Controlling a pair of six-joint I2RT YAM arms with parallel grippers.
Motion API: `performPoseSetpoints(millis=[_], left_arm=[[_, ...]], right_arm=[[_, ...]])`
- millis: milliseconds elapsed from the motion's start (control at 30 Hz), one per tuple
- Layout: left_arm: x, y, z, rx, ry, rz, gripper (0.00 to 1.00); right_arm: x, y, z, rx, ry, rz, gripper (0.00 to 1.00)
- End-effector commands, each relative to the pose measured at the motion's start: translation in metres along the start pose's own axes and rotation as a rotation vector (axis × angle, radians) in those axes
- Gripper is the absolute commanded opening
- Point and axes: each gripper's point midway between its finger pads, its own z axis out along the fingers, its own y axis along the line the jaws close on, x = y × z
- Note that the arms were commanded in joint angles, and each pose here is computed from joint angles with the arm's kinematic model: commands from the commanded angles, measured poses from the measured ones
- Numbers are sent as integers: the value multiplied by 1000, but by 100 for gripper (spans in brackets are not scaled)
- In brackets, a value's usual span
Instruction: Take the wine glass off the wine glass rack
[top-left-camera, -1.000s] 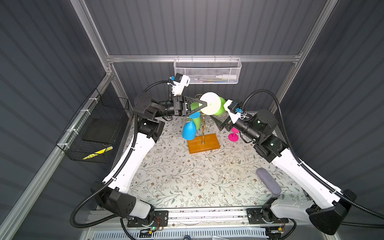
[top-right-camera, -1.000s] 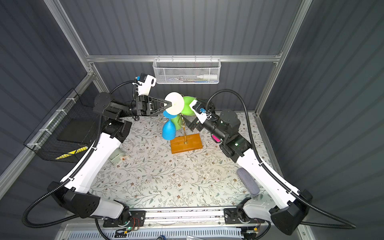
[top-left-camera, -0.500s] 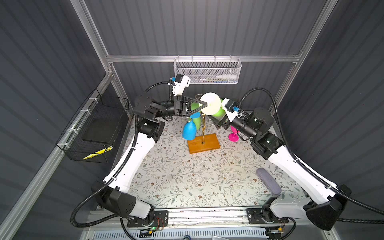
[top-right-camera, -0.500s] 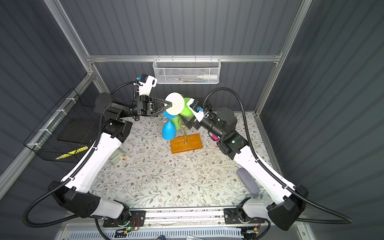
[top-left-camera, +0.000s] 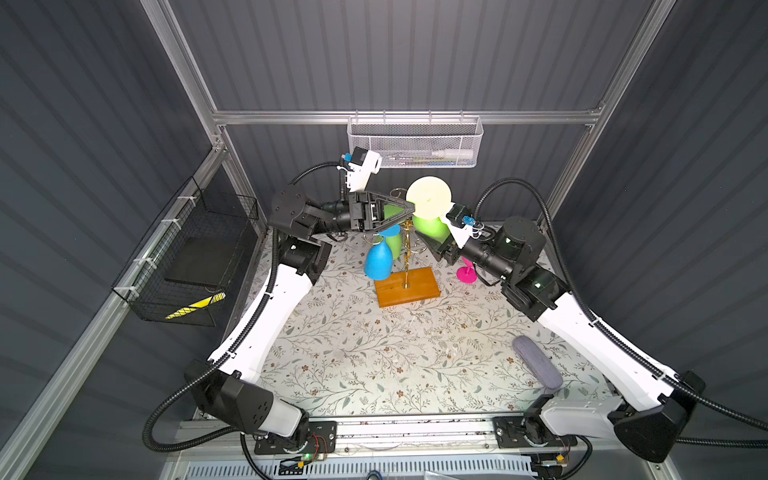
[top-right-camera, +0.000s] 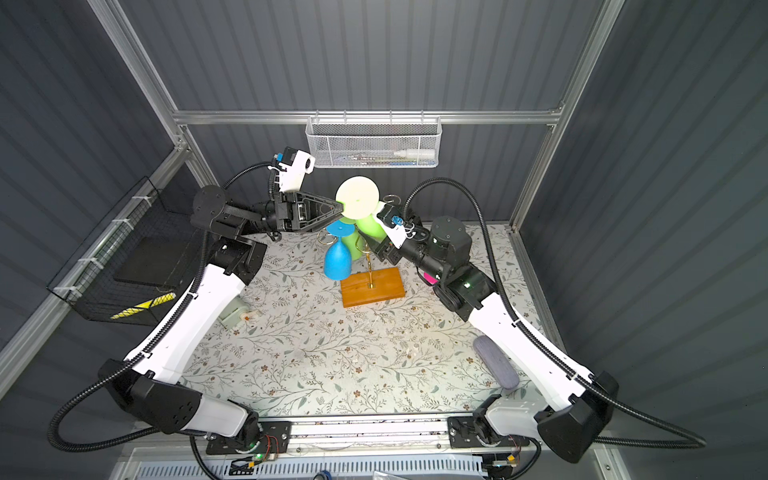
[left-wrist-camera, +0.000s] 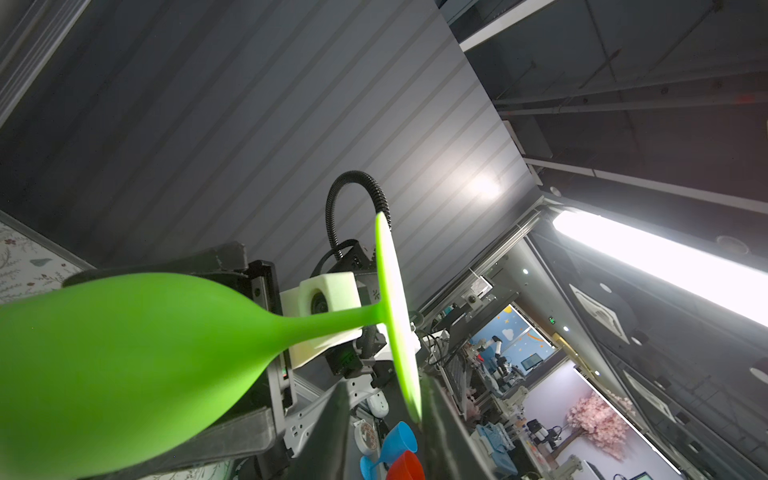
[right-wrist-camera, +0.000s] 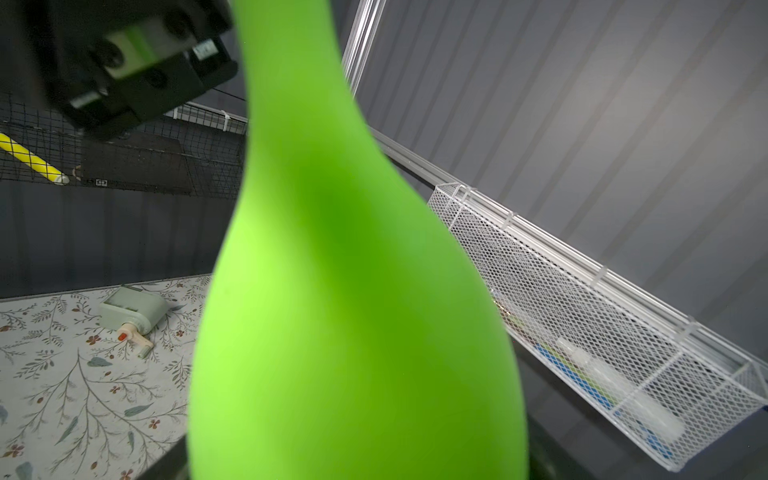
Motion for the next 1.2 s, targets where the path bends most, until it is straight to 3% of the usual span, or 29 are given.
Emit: performPoseSetpoints(millis=[0,167,300,467,567,800,1000,1167], left_arm=[[-4,-3,2,10,-1,81,47],[-5,2,-1,-54,-17,182,56],[-10,24,-14,-270,-95,364,61],[-22,30,-45,-492,-273,808,62],[-17,46,-56,-588,-269,1082,60],[-6,61,-31,-615,-125,1575,54],[2,63,-11,-554,-94,1763,54],[4,62,1,-510,-100,1817,54]], right_arm=[[-7,-3,-15,25,9,48,71],[9,-4,-29,54,100,99,71],[23,-1,-45,63,185,148,71],[28,2,-64,63,250,203,71],[34,7,-69,49,295,239,70],[46,20,-78,11,382,298,69],[53,28,-80,-14,423,323,68],[61,36,-76,-40,449,347,68]])
